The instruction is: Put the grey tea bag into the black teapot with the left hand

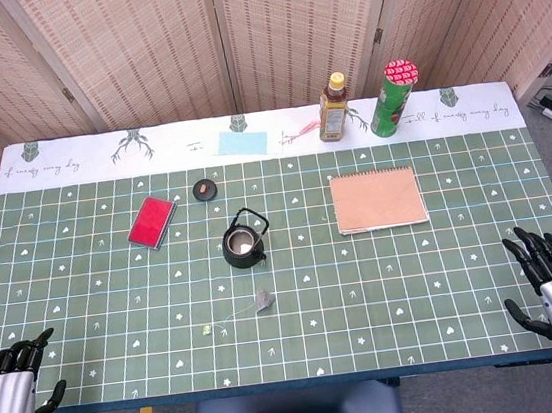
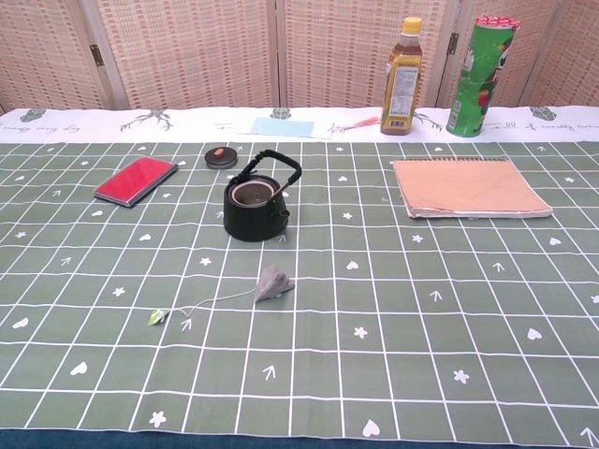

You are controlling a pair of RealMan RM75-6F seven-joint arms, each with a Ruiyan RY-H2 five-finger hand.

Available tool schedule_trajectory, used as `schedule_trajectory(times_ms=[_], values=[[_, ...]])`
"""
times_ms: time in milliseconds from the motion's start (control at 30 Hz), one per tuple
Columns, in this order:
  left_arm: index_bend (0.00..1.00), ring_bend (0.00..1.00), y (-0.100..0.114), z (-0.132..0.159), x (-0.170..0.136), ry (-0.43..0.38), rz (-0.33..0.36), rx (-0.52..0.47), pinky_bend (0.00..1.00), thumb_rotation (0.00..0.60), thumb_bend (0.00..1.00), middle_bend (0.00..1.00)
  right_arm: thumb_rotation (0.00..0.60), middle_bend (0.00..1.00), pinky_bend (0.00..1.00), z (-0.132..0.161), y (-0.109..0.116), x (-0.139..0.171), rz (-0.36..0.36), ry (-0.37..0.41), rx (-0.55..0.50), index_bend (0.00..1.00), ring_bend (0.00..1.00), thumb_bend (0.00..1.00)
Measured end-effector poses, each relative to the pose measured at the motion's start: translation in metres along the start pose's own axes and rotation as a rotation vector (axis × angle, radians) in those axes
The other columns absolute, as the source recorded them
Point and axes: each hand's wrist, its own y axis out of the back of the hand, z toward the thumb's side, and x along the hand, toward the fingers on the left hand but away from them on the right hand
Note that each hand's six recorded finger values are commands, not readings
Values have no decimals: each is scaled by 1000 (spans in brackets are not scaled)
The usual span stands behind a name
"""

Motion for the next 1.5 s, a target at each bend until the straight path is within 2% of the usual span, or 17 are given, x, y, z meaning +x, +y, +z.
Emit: schedule_trajectory(times_ms=[267, 300, 367, 467, 567, 667, 733, 867, 1000, 1133, 1233, 1367, 1500], values=[[135, 201, -2, 1, 1, -6, -9, 8, 251, 600, 248, 266, 600, 0, 0, 0, 2, 3, -8, 4, -2, 0, 0, 353], [138, 211, -2, 3, 2, -10, -10, 10, 268, 600, 248, 266, 600, 0, 0, 0, 3, 4, -12, 5, -3, 0, 0, 353], [162, 287, -4, 5, 5, -12, -12, 2, 396, 600, 250, 294, 600, 0, 0, 0, 7, 6, -23, 5, -7, 0, 0, 353], [209, 476, -6, 9, 10, -5, -10, -32, 637, 600, 253, 450, 600, 0, 0, -1, 12, 9, -40, 3, -13, 0, 0, 353], [229, 765, -10, 24, 16, -21, -17, -57, 859, 600, 252, 751, 600, 0, 0, 0, 17, 13, -53, 15, -30, 0, 0, 353], [267, 939, -13, 44, 20, -45, -17, -118, 978, 600, 252, 945, 600, 0, 0, 1, 22, 16, -66, 34, -49, 0, 0, 353], [319, 992, -15, 57, 20, -66, -22, -143, 1000, 600, 252, 995, 600, 0, 0, 1, 24, 17, -70, 43, -58, 0, 0, 352], [402, 1000, -26, 94, 16, -117, -83, -204, 1000, 600, 253, 1000, 600, 0, 0, 1, 28, 20, -72, 62, -80, 0, 0, 352], [438, 1000, -40, 122, 17, -145, -147, -254, 1000, 600, 254, 1000, 600, 0, 0, -1, 35, 24, -93, 72, -99, 0, 0, 353], [432, 1000, -56, 144, 23, -156, -203, -320, 1000, 600, 256, 1000, 600, 0, 0, -5, 42, 27, -116, 71, -122, 0, 0, 353], [414, 1000, -69, 155, 29, -157, -240, -322, 1000, 600, 256, 1000, 600, 0, 0, -9, 47, 29, -129, 68, -134, 0, 0, 353], [431, 1000, -84, 172, 37, -159, -270, -322, 1000, 600, 256, 1000, 600, 0, 0, -11, 49, 30, -133, 72, -135, 0, 0, 353], [426, 1000, -92, 183, 43, -171, -259, -313, 1000, 600, 255, 1000, 600, 0, 0, -10, 49, 31, -134, 83, -140, 0, 0, 353]])
